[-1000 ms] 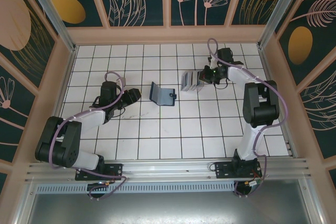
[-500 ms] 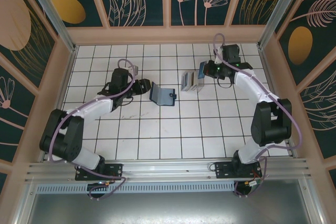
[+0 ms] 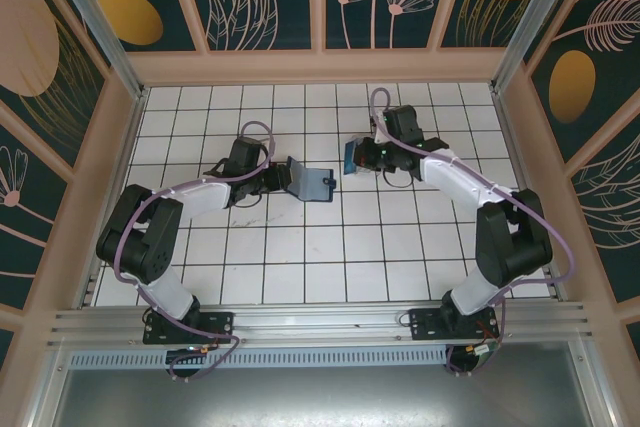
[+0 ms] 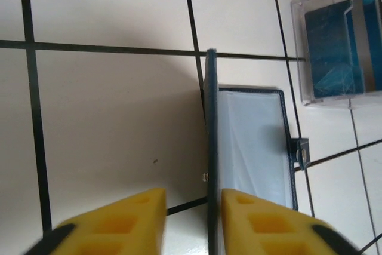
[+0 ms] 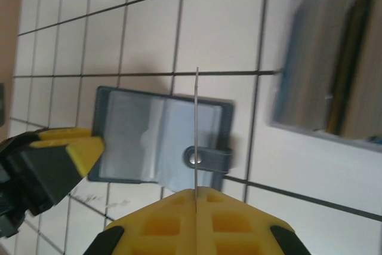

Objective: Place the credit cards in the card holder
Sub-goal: Move the card holder to the center of the table.

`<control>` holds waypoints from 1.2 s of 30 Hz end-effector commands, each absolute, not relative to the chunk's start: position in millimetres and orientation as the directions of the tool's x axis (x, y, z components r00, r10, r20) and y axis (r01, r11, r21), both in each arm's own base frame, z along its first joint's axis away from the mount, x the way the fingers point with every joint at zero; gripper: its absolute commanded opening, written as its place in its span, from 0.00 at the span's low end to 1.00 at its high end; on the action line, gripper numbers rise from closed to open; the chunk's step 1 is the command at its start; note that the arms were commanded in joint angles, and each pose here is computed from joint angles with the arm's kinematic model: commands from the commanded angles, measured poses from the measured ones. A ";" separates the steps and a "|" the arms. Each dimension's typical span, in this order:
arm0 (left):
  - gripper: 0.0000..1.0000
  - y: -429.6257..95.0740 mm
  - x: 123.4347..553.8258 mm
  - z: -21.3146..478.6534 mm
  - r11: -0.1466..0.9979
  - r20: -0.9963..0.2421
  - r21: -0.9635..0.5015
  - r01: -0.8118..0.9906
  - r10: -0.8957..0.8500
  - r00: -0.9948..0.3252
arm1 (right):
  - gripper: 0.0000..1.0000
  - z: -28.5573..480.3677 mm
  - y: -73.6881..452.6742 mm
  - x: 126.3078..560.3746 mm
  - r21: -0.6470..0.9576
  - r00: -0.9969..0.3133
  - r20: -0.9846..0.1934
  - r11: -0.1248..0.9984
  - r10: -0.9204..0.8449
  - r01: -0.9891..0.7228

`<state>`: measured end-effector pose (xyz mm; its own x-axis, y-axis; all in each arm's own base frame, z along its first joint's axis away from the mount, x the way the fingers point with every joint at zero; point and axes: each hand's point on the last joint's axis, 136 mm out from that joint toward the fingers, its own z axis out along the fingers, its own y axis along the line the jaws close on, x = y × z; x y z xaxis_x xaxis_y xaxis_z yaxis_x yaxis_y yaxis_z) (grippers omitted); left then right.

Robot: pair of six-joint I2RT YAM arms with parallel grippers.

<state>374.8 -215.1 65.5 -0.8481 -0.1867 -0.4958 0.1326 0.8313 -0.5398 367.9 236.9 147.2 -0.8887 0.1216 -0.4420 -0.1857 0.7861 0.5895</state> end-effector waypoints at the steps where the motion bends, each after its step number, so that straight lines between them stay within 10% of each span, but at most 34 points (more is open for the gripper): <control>1: 0.19 -216.4 368.0 68.5 0.808 -0.509 -0.568 0.154 -0.199 -0.837 | 0.00 140.0 259.4 354.6 0.669 -0.913 -0.397 0.712 0.099 -0.214; 9: 0.03 -217.8 330.7 58.2 0.765 -0.428 -0.627 0.150 -0.178 -0.886 | 0.00 115.5 286.2 325.3 0.736 -0.947 -0.320 0.634 0.018 -0.236; 24: 0.26 -202.5 297.1 47.1 0.740 -0.368 -0.671 0.059 -0.262 -0.892 | 0.00 64.9 327.5 277.6 0.840 -0.987 -0.151 0.519 -0.055 -0.157; 36: 0.20 -201.9 303.9 32.2 0.771 -0.338 -0.636 0.027 -0.247 -0.908 | 0.00 46.2 332.1 271.6 0.859 -0.994 -0.096 0.500 -0.045 -0.106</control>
<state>308.1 -202.9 42.3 -0.8945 -0.2519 -0.3693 0.0495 0.7652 -0.6419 275.4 326.2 52.7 -0.9916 -0.0418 -0.1226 -0.1262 0.5241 0.8423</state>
